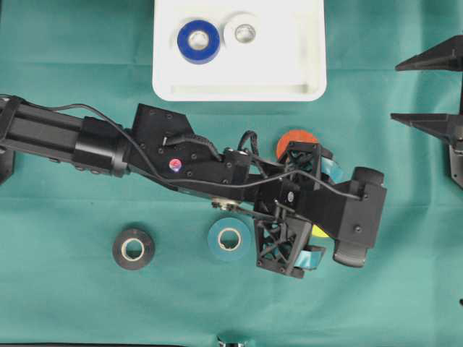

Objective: Pick up the tape from a random location and place it into the white case.
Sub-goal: 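Lower the left gripper and pinch the yellow tape roll through its hole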

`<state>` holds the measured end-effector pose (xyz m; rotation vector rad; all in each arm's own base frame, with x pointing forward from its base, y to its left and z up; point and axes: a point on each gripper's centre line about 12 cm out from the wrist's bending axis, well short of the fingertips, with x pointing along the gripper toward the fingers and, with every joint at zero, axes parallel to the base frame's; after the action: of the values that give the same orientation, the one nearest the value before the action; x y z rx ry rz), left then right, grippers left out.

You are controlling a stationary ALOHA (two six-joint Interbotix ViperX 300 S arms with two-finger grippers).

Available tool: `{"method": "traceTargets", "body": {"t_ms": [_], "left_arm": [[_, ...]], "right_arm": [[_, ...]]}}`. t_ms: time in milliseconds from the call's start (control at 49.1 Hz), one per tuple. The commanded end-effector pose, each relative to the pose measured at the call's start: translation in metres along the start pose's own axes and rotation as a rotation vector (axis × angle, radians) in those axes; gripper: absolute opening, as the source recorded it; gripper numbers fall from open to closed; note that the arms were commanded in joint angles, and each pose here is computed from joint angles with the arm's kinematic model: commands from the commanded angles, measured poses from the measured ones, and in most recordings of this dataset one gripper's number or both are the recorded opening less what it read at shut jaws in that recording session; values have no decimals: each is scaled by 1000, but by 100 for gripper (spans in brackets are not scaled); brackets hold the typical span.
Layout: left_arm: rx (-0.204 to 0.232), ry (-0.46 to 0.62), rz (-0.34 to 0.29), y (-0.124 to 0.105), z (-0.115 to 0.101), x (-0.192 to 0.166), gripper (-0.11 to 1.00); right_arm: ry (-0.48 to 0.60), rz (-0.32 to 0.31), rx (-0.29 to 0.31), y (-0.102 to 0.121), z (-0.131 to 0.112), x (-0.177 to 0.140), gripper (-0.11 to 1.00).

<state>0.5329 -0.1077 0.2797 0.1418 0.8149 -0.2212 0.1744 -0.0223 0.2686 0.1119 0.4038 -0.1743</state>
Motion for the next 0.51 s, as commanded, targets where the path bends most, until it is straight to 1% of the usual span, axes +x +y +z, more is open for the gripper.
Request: {"method": "traceTargets", "body": {"t_ms": [0,183,489], "left_arm": [[6,-46,3,-1,7,-9,94],[8,-46,0,-4,-1,5,94],[18,23,-5,-7,-25,53,94]], "right_arm": [[-11,-1,3,0,4,1,85],[-11,-5,5,-1,3,2,85],[-3,-4,4,-1,1,6,85]]}}
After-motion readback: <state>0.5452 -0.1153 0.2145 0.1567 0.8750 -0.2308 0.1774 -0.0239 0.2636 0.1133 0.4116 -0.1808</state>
